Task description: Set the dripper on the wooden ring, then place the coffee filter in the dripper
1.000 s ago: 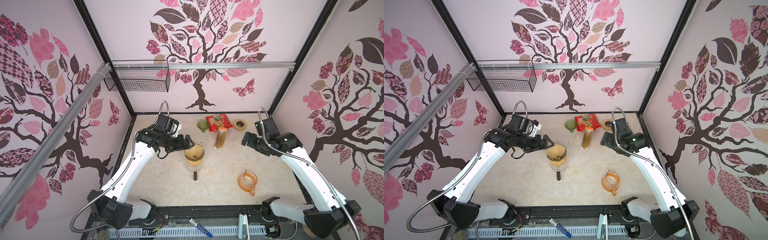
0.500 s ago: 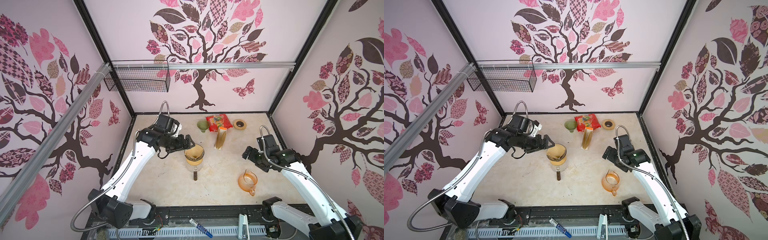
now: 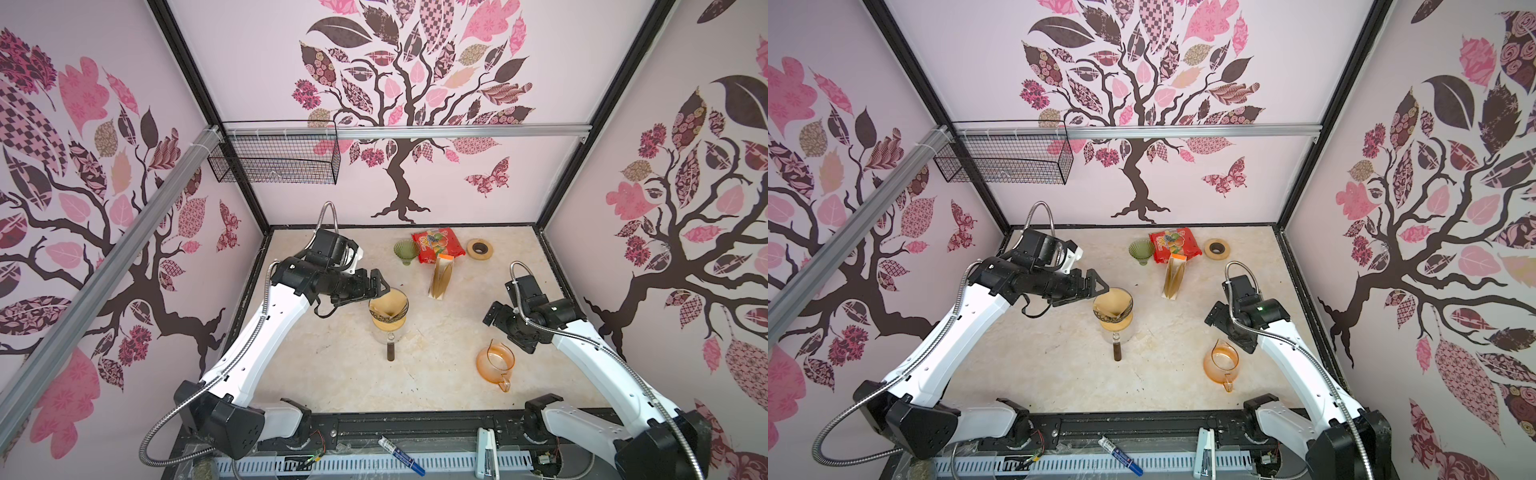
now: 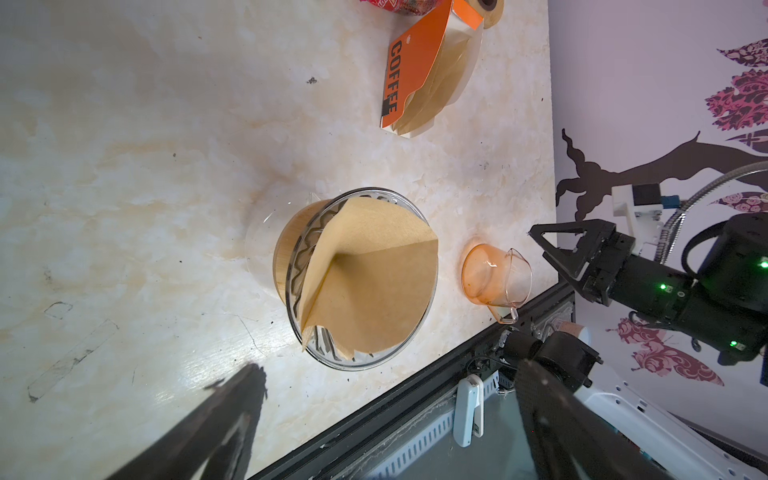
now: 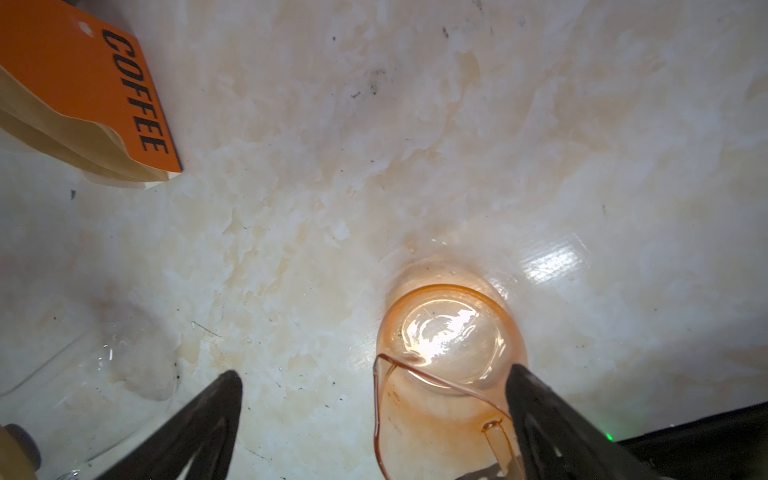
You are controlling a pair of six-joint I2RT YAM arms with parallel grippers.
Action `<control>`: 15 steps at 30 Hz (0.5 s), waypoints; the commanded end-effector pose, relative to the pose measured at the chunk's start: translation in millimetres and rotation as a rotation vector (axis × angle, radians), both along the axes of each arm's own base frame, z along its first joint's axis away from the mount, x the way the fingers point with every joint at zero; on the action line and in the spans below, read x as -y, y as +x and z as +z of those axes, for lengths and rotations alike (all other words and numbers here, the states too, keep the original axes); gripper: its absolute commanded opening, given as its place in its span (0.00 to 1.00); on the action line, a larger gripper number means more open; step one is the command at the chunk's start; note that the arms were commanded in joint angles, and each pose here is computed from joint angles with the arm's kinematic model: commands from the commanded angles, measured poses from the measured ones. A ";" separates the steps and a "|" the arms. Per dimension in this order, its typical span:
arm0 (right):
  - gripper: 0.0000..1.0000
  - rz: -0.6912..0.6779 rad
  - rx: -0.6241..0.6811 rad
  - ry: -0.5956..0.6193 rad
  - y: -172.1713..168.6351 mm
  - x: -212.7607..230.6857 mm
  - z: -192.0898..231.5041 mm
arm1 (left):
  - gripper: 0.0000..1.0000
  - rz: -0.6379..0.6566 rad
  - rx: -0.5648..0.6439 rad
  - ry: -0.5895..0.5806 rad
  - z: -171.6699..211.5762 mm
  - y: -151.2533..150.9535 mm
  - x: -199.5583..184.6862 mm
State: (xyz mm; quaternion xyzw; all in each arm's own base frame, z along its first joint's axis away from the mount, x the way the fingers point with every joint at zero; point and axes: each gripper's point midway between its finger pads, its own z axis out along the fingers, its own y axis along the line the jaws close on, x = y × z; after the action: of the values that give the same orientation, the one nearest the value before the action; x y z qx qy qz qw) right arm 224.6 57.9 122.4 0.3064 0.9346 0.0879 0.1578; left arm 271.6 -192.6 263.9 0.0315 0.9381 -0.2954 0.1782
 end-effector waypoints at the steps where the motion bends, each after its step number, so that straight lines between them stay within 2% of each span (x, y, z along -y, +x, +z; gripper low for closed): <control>1: 1.00 -0.027 -0.055 0.008 -18.1 2.3 -8.7 | 0.97 0.005 0.045 -0.011 10.5 1.5 -2.3; 15: 1.00 0.006 -0.112 0.097 -41.5 -13.3 -26.6 | 0.97 0.010 0.032 -0.009 3.7 -0.5 -4.1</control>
State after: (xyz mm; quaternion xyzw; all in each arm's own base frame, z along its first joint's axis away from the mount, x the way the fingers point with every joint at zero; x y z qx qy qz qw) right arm 187.9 64.4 94.5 0.3139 0.9383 0.1044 0.1004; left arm 270.9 -190.7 268.1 0.0308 0.9358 -0.2978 0.1859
